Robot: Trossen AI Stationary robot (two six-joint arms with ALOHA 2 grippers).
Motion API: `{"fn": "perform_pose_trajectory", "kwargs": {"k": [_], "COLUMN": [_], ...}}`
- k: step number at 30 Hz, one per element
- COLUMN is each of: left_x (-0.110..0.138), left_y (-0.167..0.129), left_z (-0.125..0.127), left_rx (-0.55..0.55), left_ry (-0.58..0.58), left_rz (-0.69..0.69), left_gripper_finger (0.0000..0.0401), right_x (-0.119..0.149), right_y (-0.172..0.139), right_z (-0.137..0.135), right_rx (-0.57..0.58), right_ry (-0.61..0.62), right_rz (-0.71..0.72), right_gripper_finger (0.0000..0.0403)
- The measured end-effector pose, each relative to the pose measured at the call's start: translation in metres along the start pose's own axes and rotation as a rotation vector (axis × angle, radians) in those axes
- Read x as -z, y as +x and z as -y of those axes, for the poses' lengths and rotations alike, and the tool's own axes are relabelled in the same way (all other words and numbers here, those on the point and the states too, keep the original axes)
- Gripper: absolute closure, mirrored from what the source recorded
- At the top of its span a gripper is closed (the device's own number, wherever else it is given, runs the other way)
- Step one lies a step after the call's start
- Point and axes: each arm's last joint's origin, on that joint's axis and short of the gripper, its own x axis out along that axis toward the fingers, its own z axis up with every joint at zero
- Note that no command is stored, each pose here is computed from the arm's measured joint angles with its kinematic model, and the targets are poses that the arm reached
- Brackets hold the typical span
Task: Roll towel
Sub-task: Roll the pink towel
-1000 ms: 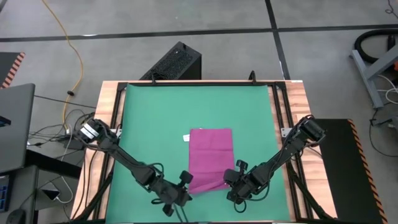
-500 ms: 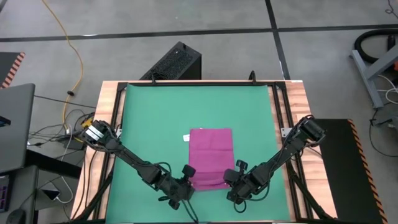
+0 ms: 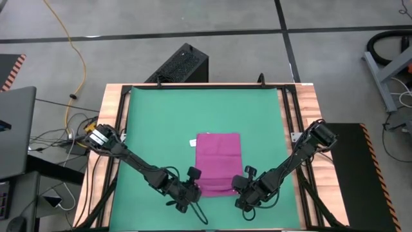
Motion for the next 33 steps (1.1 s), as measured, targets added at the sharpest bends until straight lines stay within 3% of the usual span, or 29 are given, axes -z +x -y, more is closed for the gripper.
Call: {"fn": "perform_pose_trajectory", "kwargs": {"k": [13,23,33], "left_x": [0.015,0.016,0.018], "left_y": [0.017,0.018,0.018], "left_z": [0.001,-0.001,-0.002], "left_rx": [-0.011,-0.013,-0.012], "left_ry": [-0.019,-0.02,-0.006], "left_rz": [-0.085,-0.1,-0.114], "left_gripper_finger": [0.0401,0.0401,0.0401], "right_x": [0.002,0.005,0.011], "right_y": [-0.002,-0.004,-0.042], "right_z": [-0.003,-0.004,-0.021], "right_rx": [-0.004,0.026,0.092], "right_ry": [-0.039,-0.043,-0.246], "right_rz": [0.018,0.06,0.205], "right_gripper_finger": [0.0375,0.0321,0.025]}}
